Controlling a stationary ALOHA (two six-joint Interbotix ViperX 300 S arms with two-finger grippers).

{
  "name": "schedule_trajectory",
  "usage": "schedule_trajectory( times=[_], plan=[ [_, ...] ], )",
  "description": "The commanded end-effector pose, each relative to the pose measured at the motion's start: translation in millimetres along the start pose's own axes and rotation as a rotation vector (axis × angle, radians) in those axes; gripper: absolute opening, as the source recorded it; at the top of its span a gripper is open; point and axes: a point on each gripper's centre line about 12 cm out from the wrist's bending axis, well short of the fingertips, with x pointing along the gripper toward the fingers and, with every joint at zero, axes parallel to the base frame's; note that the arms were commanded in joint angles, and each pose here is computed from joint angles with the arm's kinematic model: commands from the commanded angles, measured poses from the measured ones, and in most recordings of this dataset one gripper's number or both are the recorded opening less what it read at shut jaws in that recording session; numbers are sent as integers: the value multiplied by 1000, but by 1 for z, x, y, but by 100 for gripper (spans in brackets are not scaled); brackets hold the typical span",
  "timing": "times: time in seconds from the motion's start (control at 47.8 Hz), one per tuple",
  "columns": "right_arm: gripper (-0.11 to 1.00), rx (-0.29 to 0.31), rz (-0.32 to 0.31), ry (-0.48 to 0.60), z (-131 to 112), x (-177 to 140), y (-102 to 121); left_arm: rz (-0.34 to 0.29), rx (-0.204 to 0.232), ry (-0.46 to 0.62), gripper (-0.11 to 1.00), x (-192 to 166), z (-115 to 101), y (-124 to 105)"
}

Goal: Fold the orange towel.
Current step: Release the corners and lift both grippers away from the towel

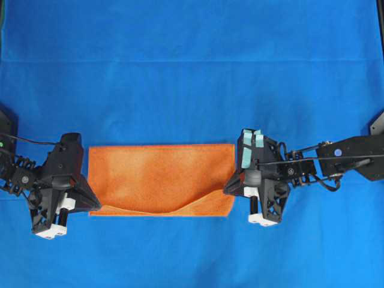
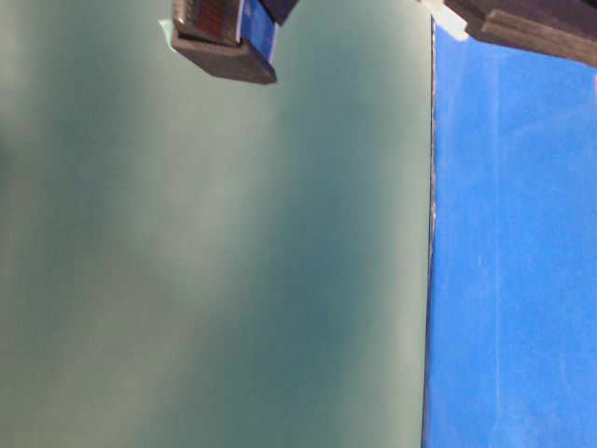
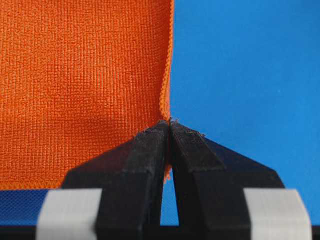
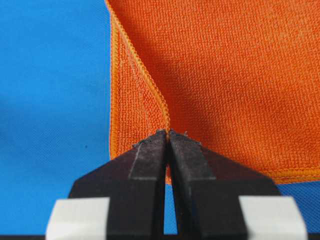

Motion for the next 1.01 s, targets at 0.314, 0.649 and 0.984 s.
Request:
schedule_trajectory(
  times=[0.314, 0.649, 0.984],
  plan=[
    [63, -11, 12, -31, 15, -9, 6, -10, 17, -17, 76, -4, 11, -6],
    [61, -10, -61, -124, 43, -37, -32, 62, 27, -96, 83, -22, 31, 23],
    [61, 34, -129, -84, 43, -31, -59, 168, 23, -90, 83, -24, 37, 58]
  ],
)
